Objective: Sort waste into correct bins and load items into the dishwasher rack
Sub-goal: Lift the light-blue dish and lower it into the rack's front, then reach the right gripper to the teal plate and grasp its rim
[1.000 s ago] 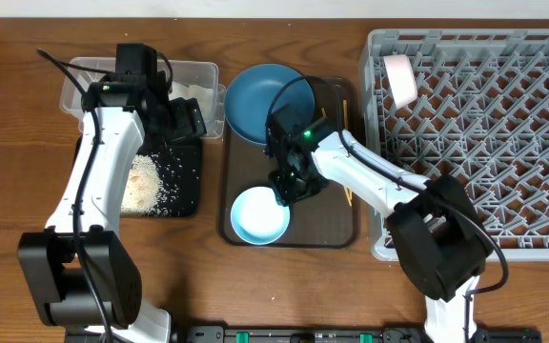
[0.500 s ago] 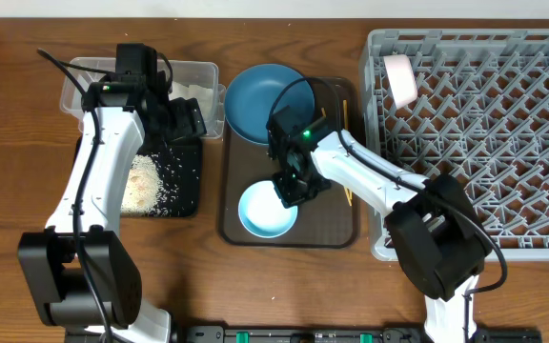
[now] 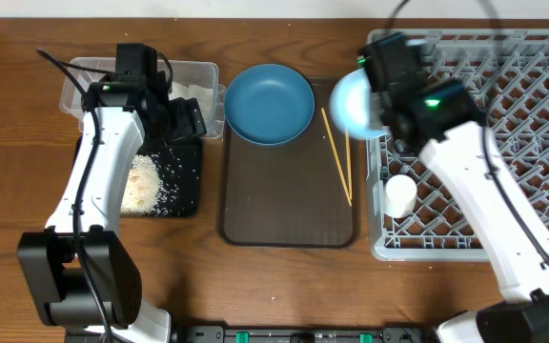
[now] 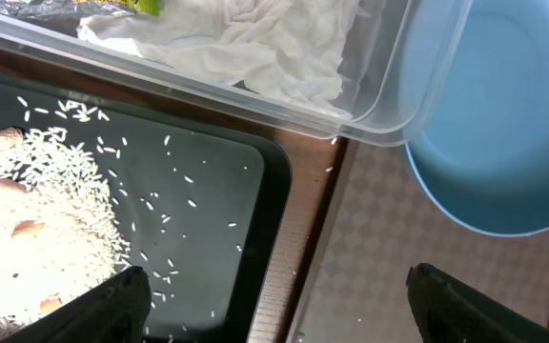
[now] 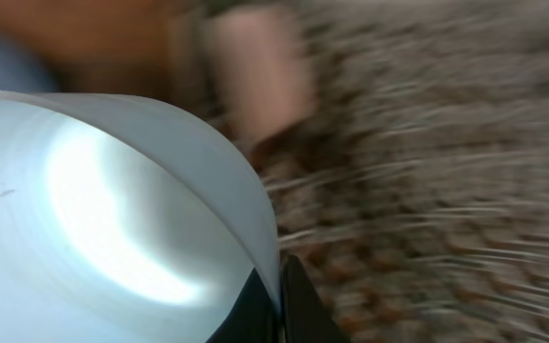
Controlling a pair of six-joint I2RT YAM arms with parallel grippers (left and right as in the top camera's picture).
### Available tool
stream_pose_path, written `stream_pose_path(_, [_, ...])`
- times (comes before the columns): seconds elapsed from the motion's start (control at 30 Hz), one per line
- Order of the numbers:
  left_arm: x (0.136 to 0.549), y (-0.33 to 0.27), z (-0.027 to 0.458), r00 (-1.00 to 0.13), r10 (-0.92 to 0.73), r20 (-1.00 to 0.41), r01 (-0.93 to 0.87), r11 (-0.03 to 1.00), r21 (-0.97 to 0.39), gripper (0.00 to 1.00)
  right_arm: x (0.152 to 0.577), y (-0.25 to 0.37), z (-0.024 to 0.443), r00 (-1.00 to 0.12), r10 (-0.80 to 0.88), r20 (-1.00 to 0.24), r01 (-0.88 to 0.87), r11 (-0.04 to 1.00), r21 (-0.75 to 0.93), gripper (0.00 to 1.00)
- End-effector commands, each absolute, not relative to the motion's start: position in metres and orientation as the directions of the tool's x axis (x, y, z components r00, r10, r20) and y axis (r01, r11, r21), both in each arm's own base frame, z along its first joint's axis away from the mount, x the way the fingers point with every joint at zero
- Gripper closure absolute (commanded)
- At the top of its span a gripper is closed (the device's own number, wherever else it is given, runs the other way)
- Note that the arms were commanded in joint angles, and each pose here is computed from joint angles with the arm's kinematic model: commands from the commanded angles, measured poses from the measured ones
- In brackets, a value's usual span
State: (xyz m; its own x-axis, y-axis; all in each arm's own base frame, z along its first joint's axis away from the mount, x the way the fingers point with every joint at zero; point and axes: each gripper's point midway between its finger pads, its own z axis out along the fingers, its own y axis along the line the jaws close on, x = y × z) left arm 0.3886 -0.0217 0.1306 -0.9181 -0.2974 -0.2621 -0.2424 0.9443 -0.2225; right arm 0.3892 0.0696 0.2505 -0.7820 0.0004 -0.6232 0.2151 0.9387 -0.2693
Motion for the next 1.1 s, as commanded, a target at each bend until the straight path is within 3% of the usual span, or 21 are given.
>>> stream_pose_path(0.0, [0.390,-0.018,0.136,-0.914,-0.292,-0.282,-0.237,0.948,-0.212,0.12,0.390,0.018,0.273,-0.741,-0.083,-0.666,0.393,0.750,-0.532,0.99])
stream_pose_path(0.37, [0.391,-0.018,0.136,-0.914,-0.292,-0.282,-0.237,0.948,-0.212,0.12,0.383,-0.005,0.242,-0.894,-0.251,-0.371,0.225,0.463,-0.857,0.99])
stream_pose_path(0.83, [0.391,-0.018,0.136,-0.914,-0.292,-0.282,-0.237,0.948,-0.212,0.12,0.401,-0.002,0.204,-0.926,-0.294,-0.238,0.130,0.344,-0.930,0.99])
stream_pose_path(1.07, [0.391,-0.018,0.136,-0.914,-0.292,-0.282,-0.237,0.948,-0.212,0.12,0.403,0.002,0.186,-0.936,-0.301,-0.184,0.076,0.336,-0.939,0.99])
